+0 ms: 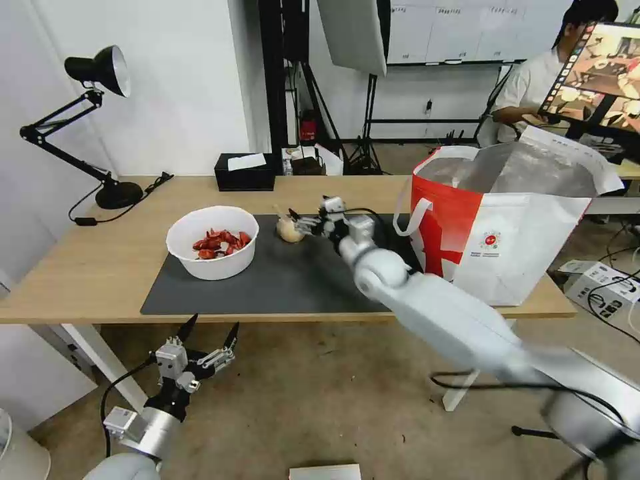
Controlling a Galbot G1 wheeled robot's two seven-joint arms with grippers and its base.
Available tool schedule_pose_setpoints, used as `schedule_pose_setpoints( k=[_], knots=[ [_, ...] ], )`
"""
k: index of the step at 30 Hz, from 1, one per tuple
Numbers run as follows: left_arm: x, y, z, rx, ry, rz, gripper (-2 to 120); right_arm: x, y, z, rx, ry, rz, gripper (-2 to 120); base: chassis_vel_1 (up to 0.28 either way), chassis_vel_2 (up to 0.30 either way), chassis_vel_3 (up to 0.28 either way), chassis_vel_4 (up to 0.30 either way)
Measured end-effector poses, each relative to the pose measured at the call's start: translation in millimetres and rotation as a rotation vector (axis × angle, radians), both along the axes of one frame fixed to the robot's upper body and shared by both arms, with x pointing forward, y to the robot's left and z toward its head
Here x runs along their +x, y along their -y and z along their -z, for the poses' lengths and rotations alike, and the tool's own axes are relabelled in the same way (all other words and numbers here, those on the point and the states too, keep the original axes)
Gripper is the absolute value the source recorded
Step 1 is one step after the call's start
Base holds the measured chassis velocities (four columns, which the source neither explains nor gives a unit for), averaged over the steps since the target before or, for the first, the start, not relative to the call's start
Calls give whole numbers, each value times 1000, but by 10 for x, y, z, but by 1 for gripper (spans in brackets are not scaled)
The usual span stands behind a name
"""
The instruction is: Pick up the trash from the table and place it into the takeout bag.
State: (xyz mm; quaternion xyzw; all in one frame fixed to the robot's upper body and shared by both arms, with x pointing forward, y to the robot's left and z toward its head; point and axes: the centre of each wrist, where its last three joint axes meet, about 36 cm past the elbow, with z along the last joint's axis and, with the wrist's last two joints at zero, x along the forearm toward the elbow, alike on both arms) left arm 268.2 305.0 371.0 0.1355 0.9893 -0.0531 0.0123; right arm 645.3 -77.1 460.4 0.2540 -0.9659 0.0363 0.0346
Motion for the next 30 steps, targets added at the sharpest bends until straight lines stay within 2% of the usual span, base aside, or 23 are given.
schedule_pose_setpoints(
  k=[2,6,9,21,30],
  knots=[
    [-3,-29,9,5,0,-2,100,206,-216,-79,-15,-45,4,100,0,0,0,0],
    [-3,-53,23,6,0,-3,100,337,-359,-126,-27,-93,4,100,0,0,0,0],
    [13,-62,23,5,4,-3,100,395,-492,-133,-66,-169,0,100,0,0,0,0],
    [22,-49,33,-4,3,1,100,352,-486,42,-194,-254,-9,100,0,0,0,0],
    [-9,-32,44,-4,1,-2,100,342,-514,120,-212,-286,-15,100,0,0,0,0]
  ],
)
